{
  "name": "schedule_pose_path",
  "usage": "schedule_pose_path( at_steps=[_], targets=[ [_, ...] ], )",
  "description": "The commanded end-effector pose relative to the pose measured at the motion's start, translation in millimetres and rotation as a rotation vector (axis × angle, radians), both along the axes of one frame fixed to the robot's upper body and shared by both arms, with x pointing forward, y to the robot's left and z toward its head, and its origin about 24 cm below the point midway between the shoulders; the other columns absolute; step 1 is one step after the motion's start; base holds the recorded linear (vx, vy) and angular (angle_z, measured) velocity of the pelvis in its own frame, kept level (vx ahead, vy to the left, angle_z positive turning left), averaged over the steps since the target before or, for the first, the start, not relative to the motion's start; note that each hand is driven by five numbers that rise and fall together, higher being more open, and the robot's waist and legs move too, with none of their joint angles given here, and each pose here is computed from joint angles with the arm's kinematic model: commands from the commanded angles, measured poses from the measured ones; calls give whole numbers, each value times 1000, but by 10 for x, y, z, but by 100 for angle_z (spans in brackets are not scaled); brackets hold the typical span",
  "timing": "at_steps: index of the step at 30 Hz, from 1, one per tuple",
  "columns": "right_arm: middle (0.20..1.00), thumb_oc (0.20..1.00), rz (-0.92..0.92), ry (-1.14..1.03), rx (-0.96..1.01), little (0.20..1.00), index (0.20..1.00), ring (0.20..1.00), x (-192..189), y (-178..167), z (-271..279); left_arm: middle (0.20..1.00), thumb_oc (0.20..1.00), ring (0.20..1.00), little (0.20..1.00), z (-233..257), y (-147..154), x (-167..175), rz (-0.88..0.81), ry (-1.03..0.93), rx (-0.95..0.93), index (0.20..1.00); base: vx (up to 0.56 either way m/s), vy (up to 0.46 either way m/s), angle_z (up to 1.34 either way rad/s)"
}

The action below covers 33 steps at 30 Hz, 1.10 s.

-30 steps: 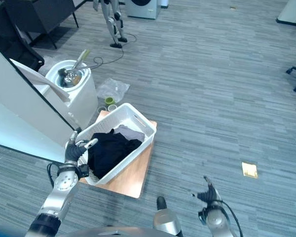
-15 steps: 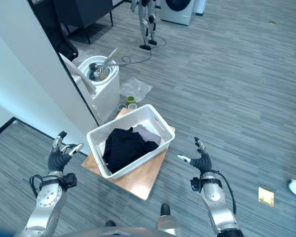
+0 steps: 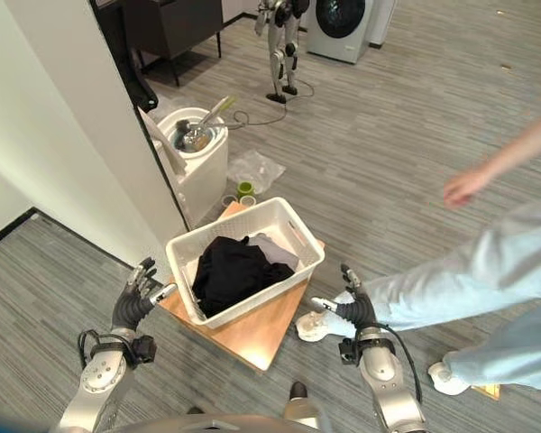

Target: Pick up bed clothes into laundry basket.

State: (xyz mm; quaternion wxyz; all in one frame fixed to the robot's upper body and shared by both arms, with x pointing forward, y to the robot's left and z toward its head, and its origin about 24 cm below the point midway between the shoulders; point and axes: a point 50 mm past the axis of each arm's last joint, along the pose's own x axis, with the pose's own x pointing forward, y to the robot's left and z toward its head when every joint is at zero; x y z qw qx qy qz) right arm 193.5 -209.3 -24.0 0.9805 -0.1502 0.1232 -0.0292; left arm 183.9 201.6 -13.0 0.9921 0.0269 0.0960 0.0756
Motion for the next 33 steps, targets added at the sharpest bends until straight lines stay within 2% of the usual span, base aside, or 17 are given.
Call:
schedule_pose_path(
  at_steps=[1, 33],
  targets=[
    [1000, 1000, 23, -80, 3, 1000, 1000, 1000, 118, 66, 113, 1000, 1000, 1000, 1000, 147, 65, 98, 6, -93, 8, 1000, 0, 0, 0],
    [1000, 1000, 20, -64, 0, 1000, 1000, 1000, 116, 70, 80, 1000, 1000, 1000, 1000, 147, 102, 98, 31, -94, 12, 1000, 0, 0, 0]
  ],
)
